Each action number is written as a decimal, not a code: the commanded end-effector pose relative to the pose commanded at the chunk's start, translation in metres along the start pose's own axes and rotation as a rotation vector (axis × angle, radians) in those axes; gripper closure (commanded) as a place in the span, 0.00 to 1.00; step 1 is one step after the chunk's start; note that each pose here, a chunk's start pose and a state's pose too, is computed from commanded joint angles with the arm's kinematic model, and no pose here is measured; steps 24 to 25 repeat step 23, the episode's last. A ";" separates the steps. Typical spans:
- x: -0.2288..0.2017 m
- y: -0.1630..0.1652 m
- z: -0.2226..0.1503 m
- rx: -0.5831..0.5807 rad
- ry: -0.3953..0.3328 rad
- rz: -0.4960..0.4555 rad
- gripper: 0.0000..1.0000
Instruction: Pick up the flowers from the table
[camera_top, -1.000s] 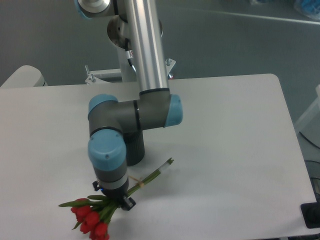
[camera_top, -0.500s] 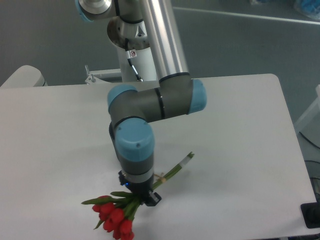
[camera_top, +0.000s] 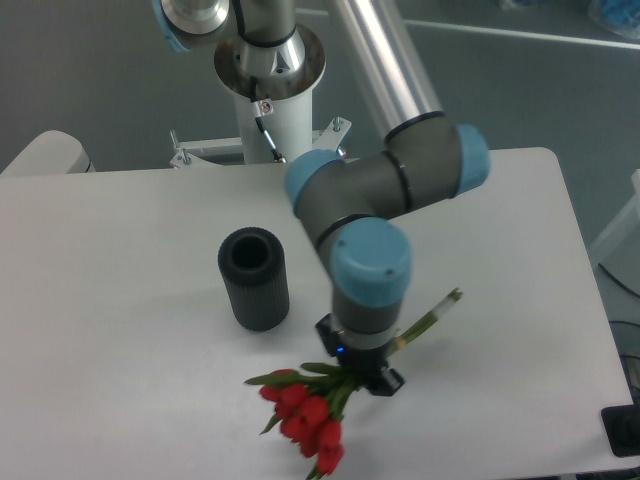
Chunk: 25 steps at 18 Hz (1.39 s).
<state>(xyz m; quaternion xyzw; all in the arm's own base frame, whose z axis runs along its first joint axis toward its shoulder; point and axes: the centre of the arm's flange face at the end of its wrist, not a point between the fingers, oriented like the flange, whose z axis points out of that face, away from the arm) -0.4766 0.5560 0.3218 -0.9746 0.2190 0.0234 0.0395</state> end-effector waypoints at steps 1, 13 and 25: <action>-0.004 0.009 0.001 -0.002 0.002 0.009 1.00; -0.019 0.062 0.021 -0.025 0.049 0.147 1.00; -0.018 0.063 0.027 -0.026 0.059 0.200 1.00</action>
